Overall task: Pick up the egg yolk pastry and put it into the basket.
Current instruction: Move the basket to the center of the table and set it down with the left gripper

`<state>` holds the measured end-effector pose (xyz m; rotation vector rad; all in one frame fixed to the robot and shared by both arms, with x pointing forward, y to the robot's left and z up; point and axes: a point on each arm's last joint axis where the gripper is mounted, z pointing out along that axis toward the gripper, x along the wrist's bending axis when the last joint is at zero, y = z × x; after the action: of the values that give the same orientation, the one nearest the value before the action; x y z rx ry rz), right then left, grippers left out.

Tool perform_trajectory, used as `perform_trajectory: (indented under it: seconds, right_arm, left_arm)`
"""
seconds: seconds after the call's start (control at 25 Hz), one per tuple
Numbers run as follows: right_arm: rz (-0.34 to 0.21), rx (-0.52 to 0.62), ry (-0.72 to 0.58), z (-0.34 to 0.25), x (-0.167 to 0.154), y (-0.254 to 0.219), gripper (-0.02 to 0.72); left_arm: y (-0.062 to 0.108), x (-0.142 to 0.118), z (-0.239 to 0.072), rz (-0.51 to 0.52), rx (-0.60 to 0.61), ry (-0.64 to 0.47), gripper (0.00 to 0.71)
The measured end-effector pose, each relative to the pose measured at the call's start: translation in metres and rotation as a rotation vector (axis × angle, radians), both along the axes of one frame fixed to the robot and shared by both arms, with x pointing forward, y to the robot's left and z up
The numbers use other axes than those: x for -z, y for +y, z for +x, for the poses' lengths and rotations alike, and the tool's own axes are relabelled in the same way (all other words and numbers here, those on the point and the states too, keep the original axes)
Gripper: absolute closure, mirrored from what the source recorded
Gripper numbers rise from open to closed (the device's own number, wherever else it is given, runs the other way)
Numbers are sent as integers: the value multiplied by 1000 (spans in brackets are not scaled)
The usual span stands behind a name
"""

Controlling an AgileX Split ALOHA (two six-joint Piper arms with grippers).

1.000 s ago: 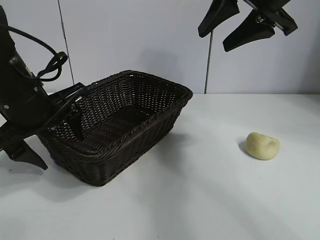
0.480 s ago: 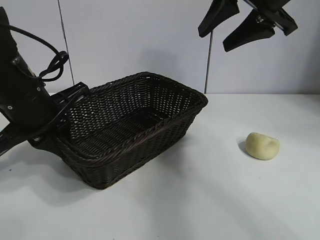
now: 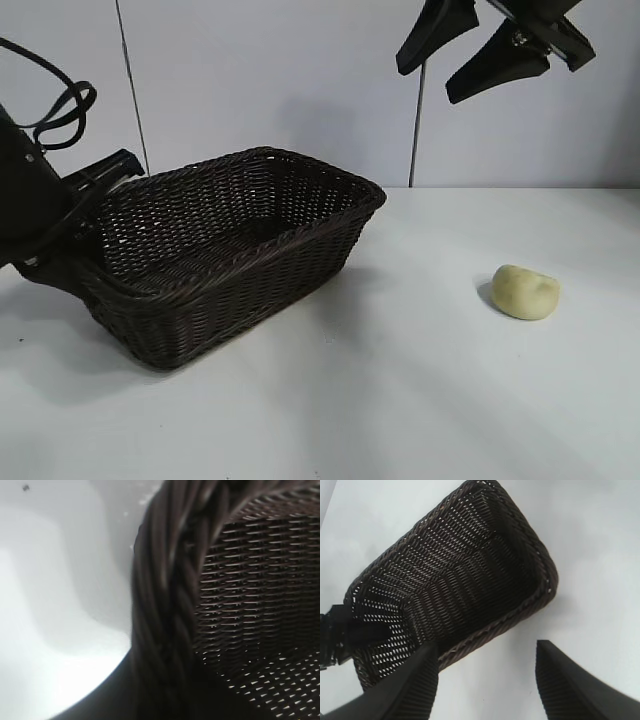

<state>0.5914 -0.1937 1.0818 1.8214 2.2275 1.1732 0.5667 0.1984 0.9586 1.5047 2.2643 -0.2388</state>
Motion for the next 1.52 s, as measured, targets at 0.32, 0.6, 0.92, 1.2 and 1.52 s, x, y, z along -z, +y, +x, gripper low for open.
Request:
perform_trajectory:
  seconds: [0.32, 0.6, 0.92, 1.2, 1.52]
  right_arm:
    - [0, 0, 0, 0, 0, 0, 281]
    - [0, 0, 0, 0, 0, 0, 281]
    - [0, 0, 1, 0, 0, 0, 281]
    - [0, -1, 2, 0, 0, 0, 281]
    - [0, -1, 2, 0, 0, 0, 281]
  left_arm:
    - [-5, -17, 18, 12, 198, -38, 612]
    - [-15, -10, 46, 24, 441, -20, 612]
    - [-17, -10, 54, 34, 555, -42, 612]
    - [-17, -8, 56, 38, 554, -52, 612]
    - [-17, -8, 58, 45, 545, -76, 612]
